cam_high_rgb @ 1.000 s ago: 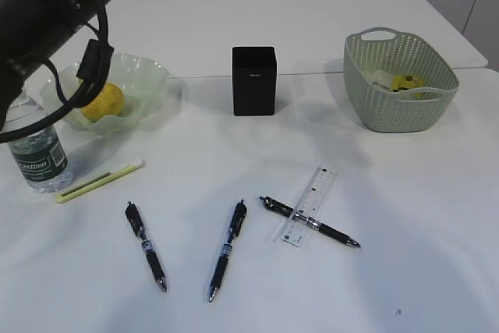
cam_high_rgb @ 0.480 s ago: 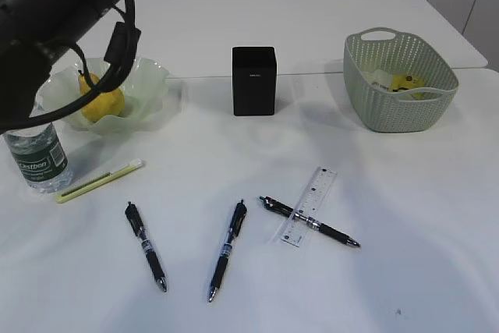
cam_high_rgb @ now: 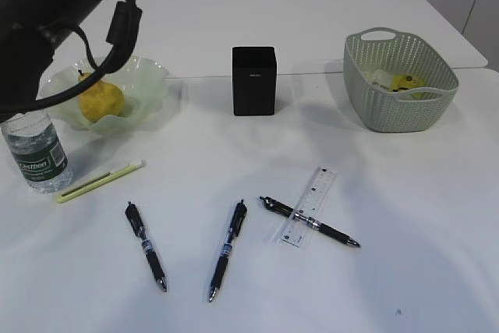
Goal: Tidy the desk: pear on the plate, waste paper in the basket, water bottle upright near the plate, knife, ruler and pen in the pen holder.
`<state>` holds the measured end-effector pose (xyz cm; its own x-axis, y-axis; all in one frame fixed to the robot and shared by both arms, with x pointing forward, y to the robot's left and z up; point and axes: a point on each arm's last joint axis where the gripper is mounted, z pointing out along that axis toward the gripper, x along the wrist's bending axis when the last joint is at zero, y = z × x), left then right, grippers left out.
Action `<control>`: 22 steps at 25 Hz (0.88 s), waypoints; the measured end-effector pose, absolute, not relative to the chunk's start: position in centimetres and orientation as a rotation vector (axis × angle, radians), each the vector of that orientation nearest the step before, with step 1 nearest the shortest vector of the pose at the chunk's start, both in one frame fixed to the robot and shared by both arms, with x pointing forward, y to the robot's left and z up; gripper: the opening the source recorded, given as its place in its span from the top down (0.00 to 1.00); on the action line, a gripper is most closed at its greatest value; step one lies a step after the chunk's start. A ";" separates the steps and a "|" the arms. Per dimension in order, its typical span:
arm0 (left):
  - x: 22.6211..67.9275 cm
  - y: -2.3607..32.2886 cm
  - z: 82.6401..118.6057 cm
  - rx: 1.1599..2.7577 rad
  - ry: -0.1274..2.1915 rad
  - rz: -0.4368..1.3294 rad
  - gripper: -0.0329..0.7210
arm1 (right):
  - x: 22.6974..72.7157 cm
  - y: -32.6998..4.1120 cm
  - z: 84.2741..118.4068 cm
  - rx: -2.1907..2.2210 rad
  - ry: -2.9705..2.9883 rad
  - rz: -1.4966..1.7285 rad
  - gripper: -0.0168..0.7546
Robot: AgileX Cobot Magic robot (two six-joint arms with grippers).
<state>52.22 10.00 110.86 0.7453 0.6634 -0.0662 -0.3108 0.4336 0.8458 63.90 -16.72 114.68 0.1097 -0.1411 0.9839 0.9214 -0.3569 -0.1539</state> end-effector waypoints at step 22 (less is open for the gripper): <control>53.1 9.5 110.6 0.937 0.427 0.630 0.46 | 63.9 -16.7 114.7 -1.444 -0.819 -1.424 0.76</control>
